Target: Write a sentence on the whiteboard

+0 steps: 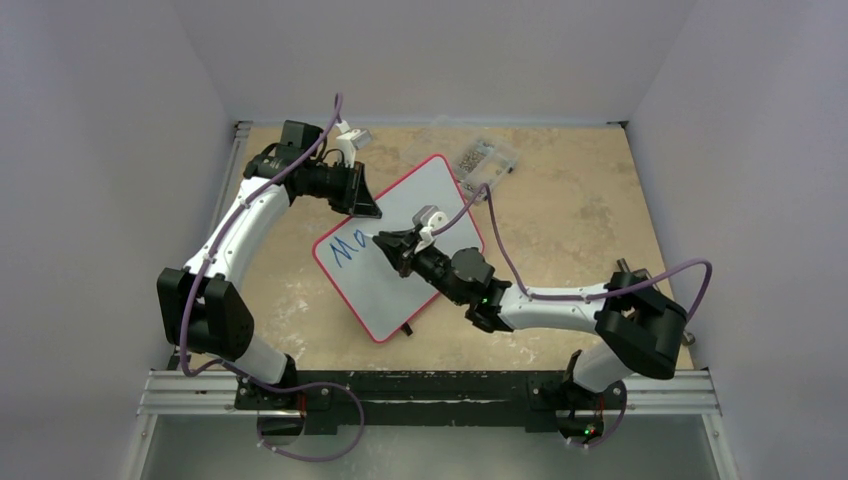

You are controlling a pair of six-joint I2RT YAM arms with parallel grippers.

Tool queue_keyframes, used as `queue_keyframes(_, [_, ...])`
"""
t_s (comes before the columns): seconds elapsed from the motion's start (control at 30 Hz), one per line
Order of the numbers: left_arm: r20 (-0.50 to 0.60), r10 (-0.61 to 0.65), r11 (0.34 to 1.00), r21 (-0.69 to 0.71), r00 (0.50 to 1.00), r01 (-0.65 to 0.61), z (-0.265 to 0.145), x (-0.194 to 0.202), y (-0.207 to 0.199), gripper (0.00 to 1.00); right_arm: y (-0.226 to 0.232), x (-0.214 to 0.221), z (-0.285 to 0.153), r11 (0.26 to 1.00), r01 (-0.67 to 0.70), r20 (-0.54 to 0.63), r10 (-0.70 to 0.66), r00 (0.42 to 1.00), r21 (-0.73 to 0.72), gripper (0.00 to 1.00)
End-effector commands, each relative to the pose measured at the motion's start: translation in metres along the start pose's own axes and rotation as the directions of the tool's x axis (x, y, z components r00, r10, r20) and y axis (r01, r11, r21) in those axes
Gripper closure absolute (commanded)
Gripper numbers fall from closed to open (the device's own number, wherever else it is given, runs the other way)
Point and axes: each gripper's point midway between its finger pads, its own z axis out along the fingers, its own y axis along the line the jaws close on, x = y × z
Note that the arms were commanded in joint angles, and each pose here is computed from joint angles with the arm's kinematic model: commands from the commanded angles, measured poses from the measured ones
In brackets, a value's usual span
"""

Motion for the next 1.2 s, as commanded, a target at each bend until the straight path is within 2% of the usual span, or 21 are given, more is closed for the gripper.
queue_keyframes(0.0, [0.022,0.067,0.995,-0.075,0.998,-0.065,-0.010,-0.008,0.003,1.00,0.002,-0.039,0.011,1.000,0.003,0.102,-0.004,0.995,0.007,1.00])
queue_keyframes(0.57, [0.020,0.065,0.995,-0.077,0.998,-0.064,-0.010,-0.007,0.003,1.00,-0.004,-0.041,0.021,0.998,0.028,0.090,-0.032,0.995,0.052,1.00])
queue_keyframes(1.17, [0.022,0.067,0.995,-0.078,0.997,-0.065,-0.011,-0.008,0.003,1.00,-0.012,-0.014,0.009,0.997,0.046,0.024,-0.047,0.999,0.069,1.00])
